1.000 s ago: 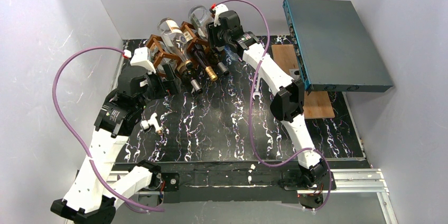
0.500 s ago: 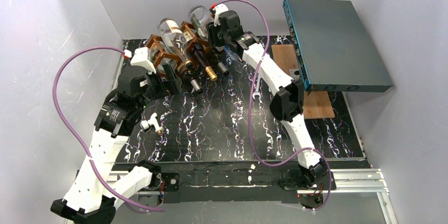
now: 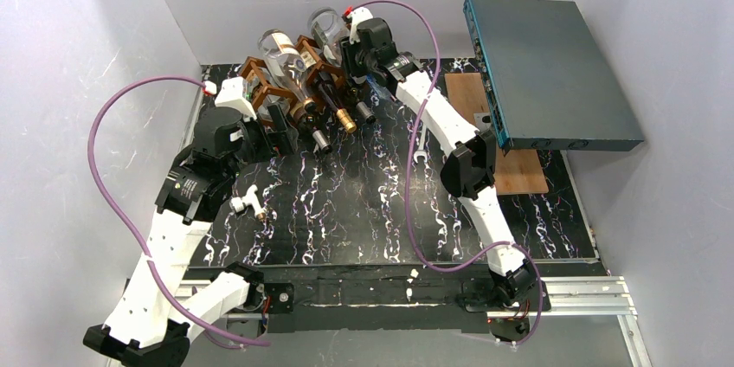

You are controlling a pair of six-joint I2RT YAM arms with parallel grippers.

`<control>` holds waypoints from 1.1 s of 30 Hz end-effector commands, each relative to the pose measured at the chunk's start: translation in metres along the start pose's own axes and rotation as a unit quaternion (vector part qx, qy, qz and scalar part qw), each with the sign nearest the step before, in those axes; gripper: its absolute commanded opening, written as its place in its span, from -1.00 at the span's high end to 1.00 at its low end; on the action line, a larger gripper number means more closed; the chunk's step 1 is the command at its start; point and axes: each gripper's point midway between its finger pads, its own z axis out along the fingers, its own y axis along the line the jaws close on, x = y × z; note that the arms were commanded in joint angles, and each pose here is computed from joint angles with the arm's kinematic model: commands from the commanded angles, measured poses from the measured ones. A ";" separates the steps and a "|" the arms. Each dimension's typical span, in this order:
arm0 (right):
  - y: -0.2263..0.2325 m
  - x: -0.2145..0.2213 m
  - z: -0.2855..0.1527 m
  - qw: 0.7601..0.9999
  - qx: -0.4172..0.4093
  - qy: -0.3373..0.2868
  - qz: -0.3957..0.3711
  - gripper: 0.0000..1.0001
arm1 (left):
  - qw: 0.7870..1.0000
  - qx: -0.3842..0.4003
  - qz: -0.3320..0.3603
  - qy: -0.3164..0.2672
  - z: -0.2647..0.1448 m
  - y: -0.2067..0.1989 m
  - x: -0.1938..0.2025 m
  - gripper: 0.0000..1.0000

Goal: Take the wine bottle off the wine rack
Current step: Pick up the wine bottle from the wine rack.

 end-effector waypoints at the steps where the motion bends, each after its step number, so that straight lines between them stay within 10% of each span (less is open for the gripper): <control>1: 0.011 -0.065 -0.034 0.997 -0.019 -0.077 -0.015 0.97 | 1.000 0.008 -0.008 -0.010 -0.005 -0.002 -0.005 -0.99; 33: 0.004 -0.107 -0.080 0.980 -0.143 -0.100 0.093 0.97 | 0.997 0.053 -0.052 0.006 0.002 -0.022 0.003 -0.99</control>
